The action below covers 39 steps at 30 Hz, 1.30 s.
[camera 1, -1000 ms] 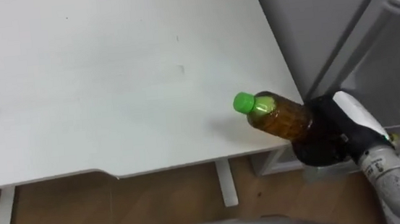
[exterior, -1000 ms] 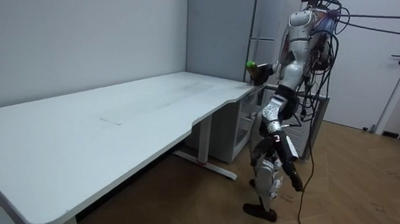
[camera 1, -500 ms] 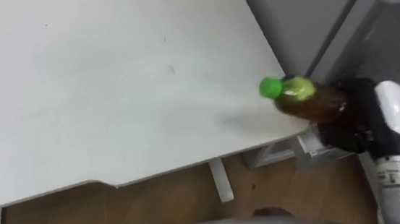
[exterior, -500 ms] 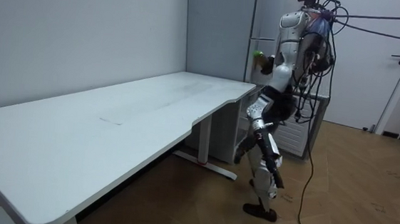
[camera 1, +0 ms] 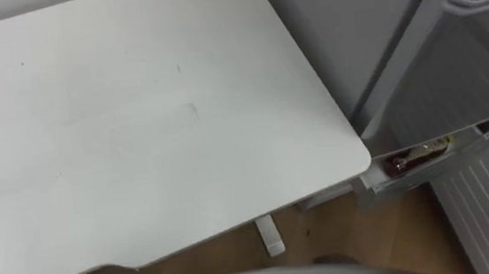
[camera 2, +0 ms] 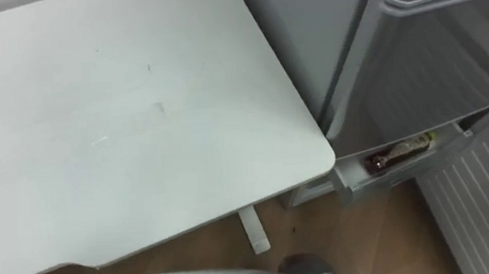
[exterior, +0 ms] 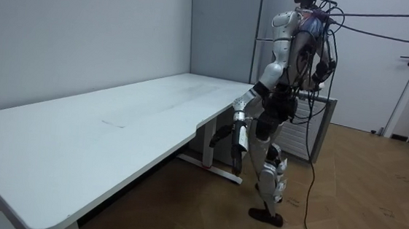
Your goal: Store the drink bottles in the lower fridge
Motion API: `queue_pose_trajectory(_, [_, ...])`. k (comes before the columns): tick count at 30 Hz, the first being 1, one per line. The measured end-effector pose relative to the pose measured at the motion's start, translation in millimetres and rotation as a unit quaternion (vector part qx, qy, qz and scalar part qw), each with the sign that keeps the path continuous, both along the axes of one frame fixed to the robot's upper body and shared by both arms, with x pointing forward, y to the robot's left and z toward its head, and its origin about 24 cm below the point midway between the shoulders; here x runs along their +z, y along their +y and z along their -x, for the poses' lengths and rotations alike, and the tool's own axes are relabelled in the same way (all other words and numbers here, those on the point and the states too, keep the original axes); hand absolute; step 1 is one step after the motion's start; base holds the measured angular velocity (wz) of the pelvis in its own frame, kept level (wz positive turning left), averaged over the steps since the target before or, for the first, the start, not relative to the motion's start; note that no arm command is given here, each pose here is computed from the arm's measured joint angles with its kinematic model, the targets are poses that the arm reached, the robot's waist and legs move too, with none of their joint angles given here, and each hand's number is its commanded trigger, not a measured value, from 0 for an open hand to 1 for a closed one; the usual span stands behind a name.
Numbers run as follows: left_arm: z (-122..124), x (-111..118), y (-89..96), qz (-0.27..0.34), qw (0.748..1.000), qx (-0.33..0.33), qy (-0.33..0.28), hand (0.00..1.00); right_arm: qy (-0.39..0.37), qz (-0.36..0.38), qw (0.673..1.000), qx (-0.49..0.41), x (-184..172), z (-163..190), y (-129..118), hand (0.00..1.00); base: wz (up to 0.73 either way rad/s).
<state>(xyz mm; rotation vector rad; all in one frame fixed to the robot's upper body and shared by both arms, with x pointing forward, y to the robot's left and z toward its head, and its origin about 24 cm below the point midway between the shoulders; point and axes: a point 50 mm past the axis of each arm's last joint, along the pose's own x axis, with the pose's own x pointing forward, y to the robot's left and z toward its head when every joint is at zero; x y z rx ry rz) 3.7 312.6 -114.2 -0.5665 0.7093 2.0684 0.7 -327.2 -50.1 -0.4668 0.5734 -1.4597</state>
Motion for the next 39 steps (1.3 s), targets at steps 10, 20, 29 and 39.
queue_pose_trajectory(10, [2.5,-3.4,0.9,-0.003,0.995,-0.096,-0.036,0.0,-0.075,-0.149,0.981,-0.097,-27.6,14.4,9.3,1.0,-0.05])
queue_pose_trajectory(20, [18.6,-19.4,-9.1,0.072,0.941,-0.33,0.017,0.0,-0.205,-0.314,0.92,-0.114,-55.3,-36.8,17.3,1.0,0.04])
queue_pose_trajectory(29, [20.2,-30.0,-18.0,0.146,0.908,-0.392,-0.011,0.0,-0.348,-0.394,0.833,-0.17,-51.7,-100.3,-3.9,1.0,0.2])
queue_pose_trajectory(39, [-21.3,-35.6,-25.4,0.179,0.856,-0.486,-0.013,0.0,-0.402,-0.44,0.785,-0.17,-30.1,-184.6,-7.2,1.0,0.2])
